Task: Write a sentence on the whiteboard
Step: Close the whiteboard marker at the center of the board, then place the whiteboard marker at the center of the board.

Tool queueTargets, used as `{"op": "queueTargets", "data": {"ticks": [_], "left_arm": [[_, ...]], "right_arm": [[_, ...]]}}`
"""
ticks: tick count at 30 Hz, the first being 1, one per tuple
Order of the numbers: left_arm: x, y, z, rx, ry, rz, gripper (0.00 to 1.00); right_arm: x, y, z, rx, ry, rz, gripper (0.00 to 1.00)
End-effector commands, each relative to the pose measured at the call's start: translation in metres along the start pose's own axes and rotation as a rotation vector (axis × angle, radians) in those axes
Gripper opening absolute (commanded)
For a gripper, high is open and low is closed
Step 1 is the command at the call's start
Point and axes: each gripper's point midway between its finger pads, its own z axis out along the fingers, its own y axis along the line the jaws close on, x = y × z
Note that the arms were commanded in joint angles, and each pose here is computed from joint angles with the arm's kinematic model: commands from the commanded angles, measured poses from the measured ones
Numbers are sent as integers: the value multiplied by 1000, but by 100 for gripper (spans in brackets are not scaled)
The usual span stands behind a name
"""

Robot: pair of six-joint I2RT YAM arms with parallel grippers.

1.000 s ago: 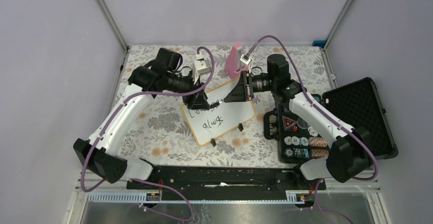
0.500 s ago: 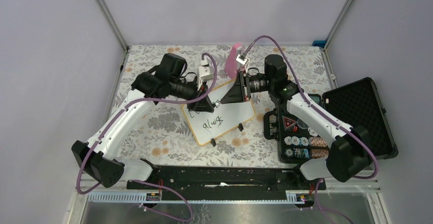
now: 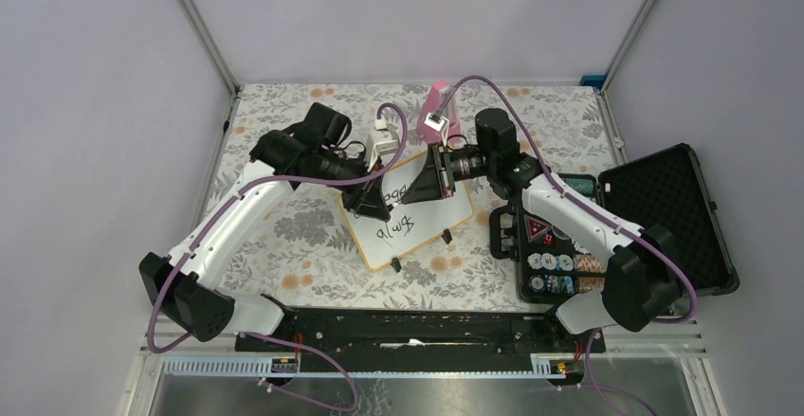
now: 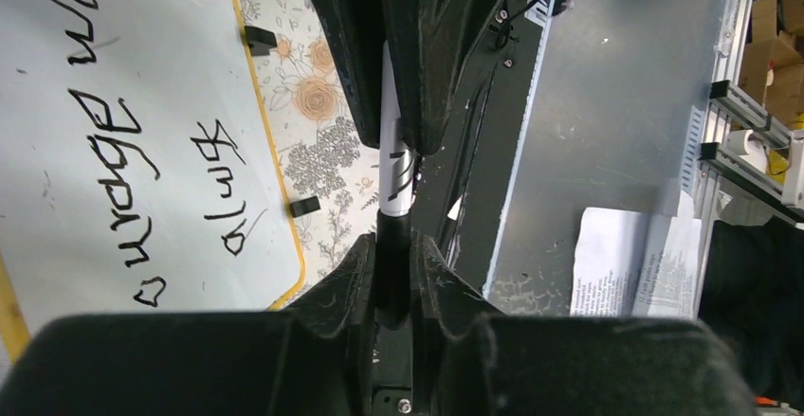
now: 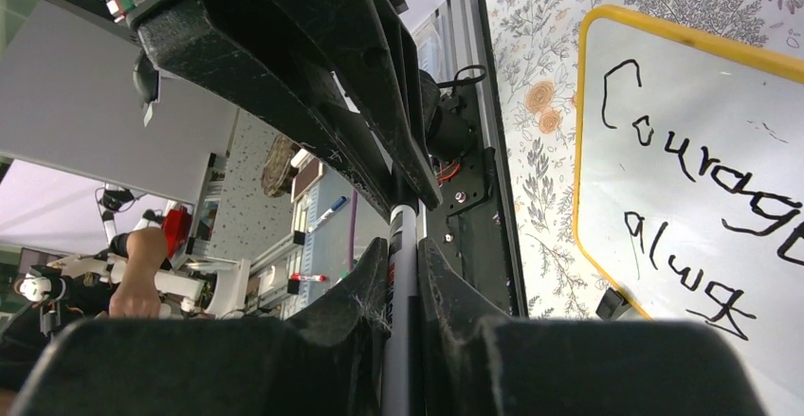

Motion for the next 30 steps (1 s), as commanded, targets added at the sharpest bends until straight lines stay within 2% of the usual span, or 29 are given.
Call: {"op": "queueTargets", "data": {"ticks": [1, 9, 14, 22, 25, 30], "left_arm": [[-78, -4, -6, 6, -229, 230, 0], [-87, -2, -11, -28, -260, 246, 0], [-103, -6, -27, -75, -332, 301, 0], [-103, -5, -22, -55, -327, 313, 0], [-89, 3, -26, -80, -304, 283, 0], [-62, 32, -56, -154, -295, 182, 0]], "right_arm": [[36, 21, 30, -92, 124, -16, 0], [42, 28, 37, -120, 157, -4, 0], [59, 24, 46, -131, 205, 30, 0], [56, 34, 49, -149, 220, 11, 0], [26, 30, 32, -120, 154, -15, 20], [-62, 30, -36, -14, -77, -143, 65]]}}
